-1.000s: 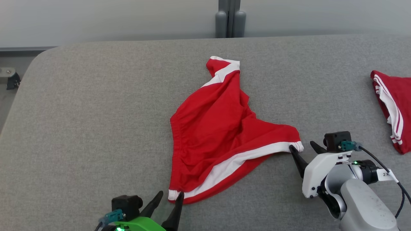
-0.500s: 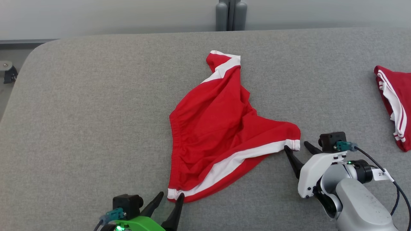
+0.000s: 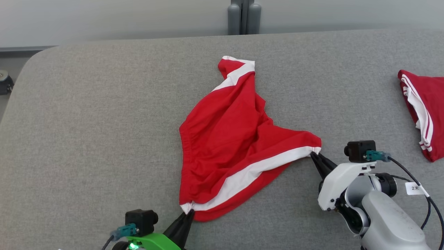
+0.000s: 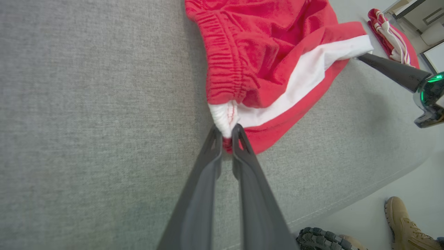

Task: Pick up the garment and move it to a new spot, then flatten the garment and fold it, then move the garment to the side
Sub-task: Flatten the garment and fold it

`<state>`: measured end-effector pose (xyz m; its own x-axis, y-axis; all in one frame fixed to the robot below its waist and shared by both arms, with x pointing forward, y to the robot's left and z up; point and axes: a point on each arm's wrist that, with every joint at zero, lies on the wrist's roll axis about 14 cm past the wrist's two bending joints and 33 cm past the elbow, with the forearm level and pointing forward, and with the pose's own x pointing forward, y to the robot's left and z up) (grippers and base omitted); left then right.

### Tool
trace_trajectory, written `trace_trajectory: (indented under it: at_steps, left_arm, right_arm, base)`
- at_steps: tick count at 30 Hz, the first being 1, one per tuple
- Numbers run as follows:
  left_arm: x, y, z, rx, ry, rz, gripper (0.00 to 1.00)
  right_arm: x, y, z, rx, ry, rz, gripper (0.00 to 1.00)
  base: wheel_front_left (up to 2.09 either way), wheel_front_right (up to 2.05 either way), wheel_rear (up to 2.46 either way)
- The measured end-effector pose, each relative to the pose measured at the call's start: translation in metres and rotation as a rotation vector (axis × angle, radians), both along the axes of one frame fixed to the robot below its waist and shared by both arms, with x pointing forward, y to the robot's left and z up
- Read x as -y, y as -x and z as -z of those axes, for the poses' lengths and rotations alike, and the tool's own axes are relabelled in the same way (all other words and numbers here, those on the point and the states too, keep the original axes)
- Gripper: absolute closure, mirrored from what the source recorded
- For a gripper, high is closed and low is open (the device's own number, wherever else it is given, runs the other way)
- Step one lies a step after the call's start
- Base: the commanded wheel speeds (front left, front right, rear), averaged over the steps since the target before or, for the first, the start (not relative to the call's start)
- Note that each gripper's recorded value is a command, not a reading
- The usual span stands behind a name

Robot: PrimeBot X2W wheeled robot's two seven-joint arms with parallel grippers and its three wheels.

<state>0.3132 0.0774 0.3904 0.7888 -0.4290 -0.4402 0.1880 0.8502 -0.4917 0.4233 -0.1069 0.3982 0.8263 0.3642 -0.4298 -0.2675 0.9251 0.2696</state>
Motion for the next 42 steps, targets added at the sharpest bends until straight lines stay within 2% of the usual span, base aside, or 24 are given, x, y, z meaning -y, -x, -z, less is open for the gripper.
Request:
trace_trajectory:
  at_steps: [5,9,14,18,21,24,26,31,35,42]
  left_arm:
    - [0.008,-0.006,-0.040,0.094,0.103,0.011,1.00]
    - [0.011,-0.008,-0.094,0.216,0.196,0.043,1.00]
    - [0.025,-0.004,-0.175,0.386,0.329,0.150,1.00]
    - [0.034,-0.004,-0.227,0.511,0.347,0.274,1.00]
    - [0.036,-0.020,-0.257,0.582,0.341,0.327,1.00]
    - [0.038,-0.048,-0.281,0.621,0.330,0.369,1.00]
    - [0.039,-0.074,-0.288,0.632,0.275,0.387,1.00]
    - [0.050,-0.158,-0.291,0.621,0.155,0.383,1.00]
    - [0.054,-0.231,-0.292,0.673,0.093,0.284,1.00]
    - [0.064,-0.314,-0.275,0.739,0.116,0.142,1.00]
  right_arm:
    - [0.012,0.003,-0.027,0.065,-0.065,0.020,1.00]
    - [0.033,0.007,-0.068,0.146,-0.142,0.044,1.00]
    - [0.073,0.013,-0.152,0.339,-0.234,0.093,1.00]
    - [0.093,0.021,-0.217,0.492,-0.302,0.115,1.00]
    - [0.101,0.018,-0.246,0.553,-0.305,0.116,1.00]
    - [0.111,0.001,-0.269,0.606,-0.268,0.135,1.00]
    - [0.115,-0.018,-0.272,0.605,-0.259,0.160,1.00]
    - [0.108,-0.089,-0.277,0.595,-0.250,0.219,1.00]
    - [0.101,-0.144,-0.278,0.611,-0.297,0.293,1.00]
    - [0.113,-0.198,-0.299,0.755,-0.290,0.407,1.00]
  base:
    - [0.00,0.00,0.00]
    - [0.00,0.00,0.00]
    - [0.00,0.00,0.00]
    - [0.00,0.00,0.00]
    - [0.00,0.00,0.00]
    - [0.00,0.00,0.00]
    - [0.00,0.00,0.00]
    - [0.00,0.00,0.00]
    - [0.00,0.00,0.00]
    - [0.00,0.00,0.00]
